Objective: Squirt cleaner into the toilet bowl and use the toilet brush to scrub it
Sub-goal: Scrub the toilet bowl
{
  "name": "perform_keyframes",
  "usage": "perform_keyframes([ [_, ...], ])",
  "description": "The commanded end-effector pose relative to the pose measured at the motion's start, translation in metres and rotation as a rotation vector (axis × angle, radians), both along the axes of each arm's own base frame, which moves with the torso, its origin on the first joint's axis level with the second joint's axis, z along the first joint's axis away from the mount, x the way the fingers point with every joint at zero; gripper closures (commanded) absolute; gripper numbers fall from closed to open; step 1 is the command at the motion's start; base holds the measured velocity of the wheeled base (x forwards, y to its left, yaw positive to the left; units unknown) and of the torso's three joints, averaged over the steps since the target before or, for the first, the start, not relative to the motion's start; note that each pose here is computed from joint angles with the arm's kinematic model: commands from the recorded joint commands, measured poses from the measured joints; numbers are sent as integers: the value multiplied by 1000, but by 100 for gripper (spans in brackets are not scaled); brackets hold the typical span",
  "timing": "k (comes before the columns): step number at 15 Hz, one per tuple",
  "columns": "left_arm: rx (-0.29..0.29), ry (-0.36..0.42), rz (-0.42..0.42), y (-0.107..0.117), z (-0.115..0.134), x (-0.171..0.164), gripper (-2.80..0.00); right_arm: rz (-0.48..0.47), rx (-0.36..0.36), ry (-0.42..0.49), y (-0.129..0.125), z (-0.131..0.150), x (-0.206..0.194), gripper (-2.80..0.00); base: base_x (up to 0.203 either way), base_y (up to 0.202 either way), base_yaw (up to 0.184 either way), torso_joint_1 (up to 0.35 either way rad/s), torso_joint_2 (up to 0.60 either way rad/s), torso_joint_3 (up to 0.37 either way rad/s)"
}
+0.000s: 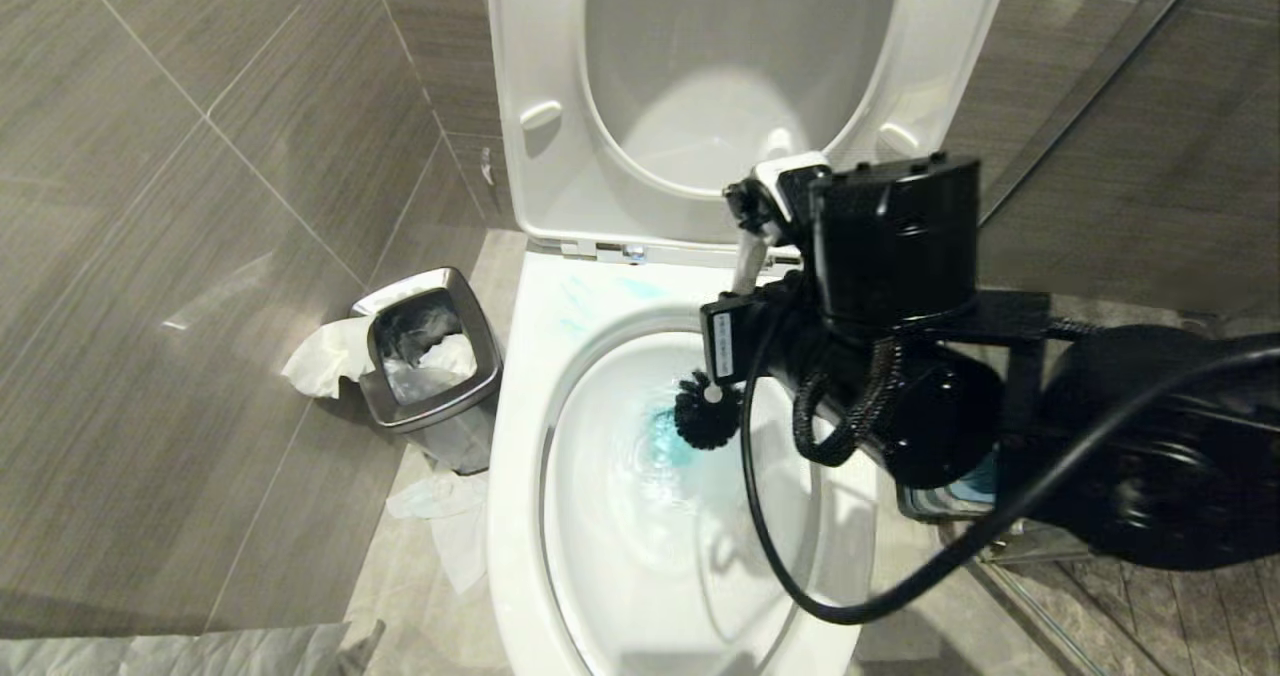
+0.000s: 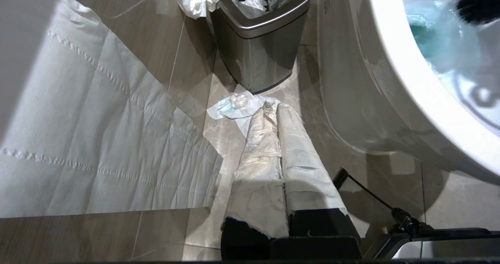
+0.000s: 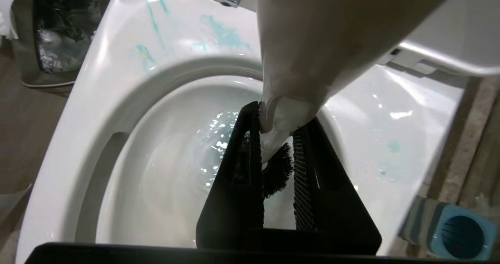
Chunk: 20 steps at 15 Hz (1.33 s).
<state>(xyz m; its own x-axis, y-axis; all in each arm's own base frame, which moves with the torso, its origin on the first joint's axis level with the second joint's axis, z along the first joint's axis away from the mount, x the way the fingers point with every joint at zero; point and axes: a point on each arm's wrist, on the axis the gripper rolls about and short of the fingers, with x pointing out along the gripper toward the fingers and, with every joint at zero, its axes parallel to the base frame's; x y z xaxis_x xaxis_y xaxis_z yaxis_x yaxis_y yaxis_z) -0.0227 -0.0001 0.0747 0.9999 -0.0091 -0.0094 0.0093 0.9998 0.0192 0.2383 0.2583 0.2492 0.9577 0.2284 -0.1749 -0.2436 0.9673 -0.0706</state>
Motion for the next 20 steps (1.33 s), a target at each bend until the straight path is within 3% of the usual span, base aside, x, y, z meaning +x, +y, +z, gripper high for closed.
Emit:
perform_keyframes([
  [1, 1, 3, 0, 0, 0, 0, 0, 2, 40, -35, -26, 34, -26, 0, 0, 0, 0, 0, 0, 0],
  [7, -1, 3, 0, 0, 0, 0, 0, 2, -5, 8, -14, 15, -16, 0, 0, 0, 0, 0, 0, 0],
  [20, 1, 3, -3, 0, 0, 0, 0, -24, -79, 128, 39, -79, 30, 0, 0, 0, 0, 0, 0, 0],
])
